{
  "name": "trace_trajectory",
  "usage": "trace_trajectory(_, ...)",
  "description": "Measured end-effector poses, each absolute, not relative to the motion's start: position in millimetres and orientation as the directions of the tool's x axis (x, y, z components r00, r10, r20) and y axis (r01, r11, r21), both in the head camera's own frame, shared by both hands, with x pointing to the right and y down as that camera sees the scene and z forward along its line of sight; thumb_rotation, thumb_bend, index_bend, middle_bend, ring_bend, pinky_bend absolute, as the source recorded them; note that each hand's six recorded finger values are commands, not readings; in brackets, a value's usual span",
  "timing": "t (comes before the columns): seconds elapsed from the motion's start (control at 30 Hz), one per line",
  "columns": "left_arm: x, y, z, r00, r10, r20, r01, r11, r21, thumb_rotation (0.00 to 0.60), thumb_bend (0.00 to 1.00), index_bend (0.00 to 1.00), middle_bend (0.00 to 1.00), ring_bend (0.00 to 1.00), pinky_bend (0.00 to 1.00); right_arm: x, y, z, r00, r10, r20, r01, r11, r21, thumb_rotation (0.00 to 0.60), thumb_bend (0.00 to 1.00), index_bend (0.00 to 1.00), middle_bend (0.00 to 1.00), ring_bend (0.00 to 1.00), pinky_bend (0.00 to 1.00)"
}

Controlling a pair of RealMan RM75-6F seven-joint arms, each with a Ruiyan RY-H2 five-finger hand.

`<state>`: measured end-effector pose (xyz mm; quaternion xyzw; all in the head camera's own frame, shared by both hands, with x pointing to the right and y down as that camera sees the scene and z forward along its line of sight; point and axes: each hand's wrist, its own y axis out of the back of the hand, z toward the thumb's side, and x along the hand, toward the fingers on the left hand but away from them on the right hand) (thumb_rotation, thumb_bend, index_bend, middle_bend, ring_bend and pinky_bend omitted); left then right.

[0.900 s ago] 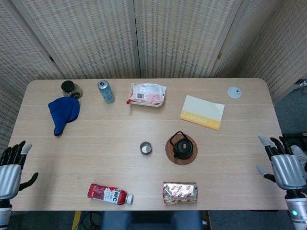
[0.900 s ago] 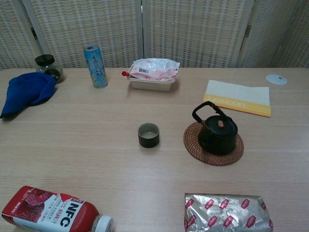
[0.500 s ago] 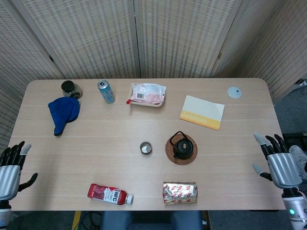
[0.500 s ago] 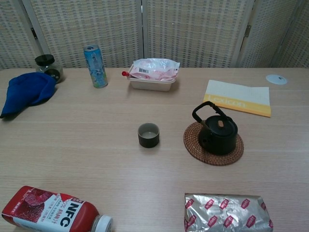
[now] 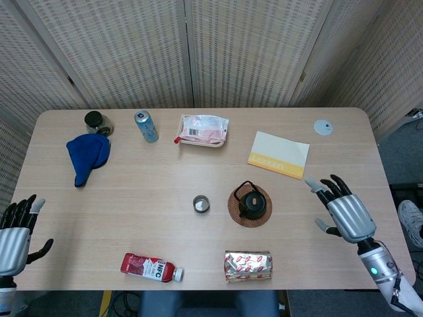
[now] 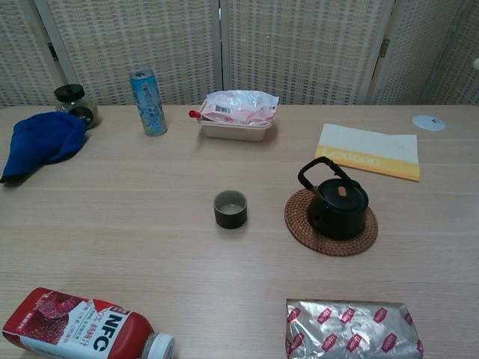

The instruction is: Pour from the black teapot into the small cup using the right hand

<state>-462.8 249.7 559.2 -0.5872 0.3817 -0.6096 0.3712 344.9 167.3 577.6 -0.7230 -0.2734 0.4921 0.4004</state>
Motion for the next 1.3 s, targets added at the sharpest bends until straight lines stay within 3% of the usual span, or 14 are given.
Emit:
trace_trajectory(0.1, -462.3, 250.5, 559.8, -0.035, -0.899, 0.436, 0.004, -0.437, -0.9, 0.6, 0.26, 0.0, 0.0, 0.0, 0.0, 324.9, 154.8, 583.0, 0.418, 0.761, -0.497, -0.033, -0.534, -0.845, 0.6, 0.31, 0.08, 0.29, 0.13, 0.09)
trace_trajectory(0.33, -461.3, 252.5, 560.3, -0.032, -0.897, 0.441, 0.007, -0.442, -0.897, 0.6, 0.26, 0.0, 0.0, 0.0, 0.0, 280.3, 132.7, 600.8, 0.502, 0.697, -0.512, -0.056, -0.565, -0.823, 0.6, 0.35, 0.08, 0.33, 0.13, 0.09)
trace_trajectory(0.57, -464.5, 256.2, 559.5, -0.045, -0.895, 0.444, 0.008, -0.444, -0.896, 0.6, 0.26, 0.0, 0.0, 0.0, 0.0, 237.9, 114.3, 628.0, 0.552, 0.623, -0.555, -0.089, -0.617, -0.782, 0.6, 0.36, 0.21, 0.36, 0.13, 0.09)
trace_trajectory(0.93, -468.1, 258.6, 561.5, -0.053, -0.894, 0.446, 0.005, -0.447, -0.895, 0.6, 0.26, 0.0, 0.0, 0.0, 0.0, 191.0, 99.1, 658.3, 0.588, 0.553, -0.59, -0.129, -0.656, -0.743, 0.6, 0.36, 0.21, 0.37, 0.13, 0.09)
trace_trajectory(1.13, -471.5, 258.5, 561.5, -0.059, -0.894, 0.445, 0.007, -0.446, -0.895, 0.6, 0.26, 0.0, 0.0, 0.0, 0.0, 172.5, 93.5, 672.9, 0.594, 0.524, -0.61, -0.153, -0.671, -0.725, 0.6, 0.36, 0.21, 0.29, 0.13, 0.09)
trace_trajectory(1.3, -473.3, 259.0, 562.1, -0.064, -0.891, 0.449, 0.007, -0.45, -0.893, 0.6, 0.26, 0.0, 0.0, 0.0, 0.0, 163.1, 93.0, 682.0, 0.589, 0.498, -0.636, -0.171, -0.693, -0.701, 0.6, 0.34, 0.21, 0.28, 0.13, 0.09)
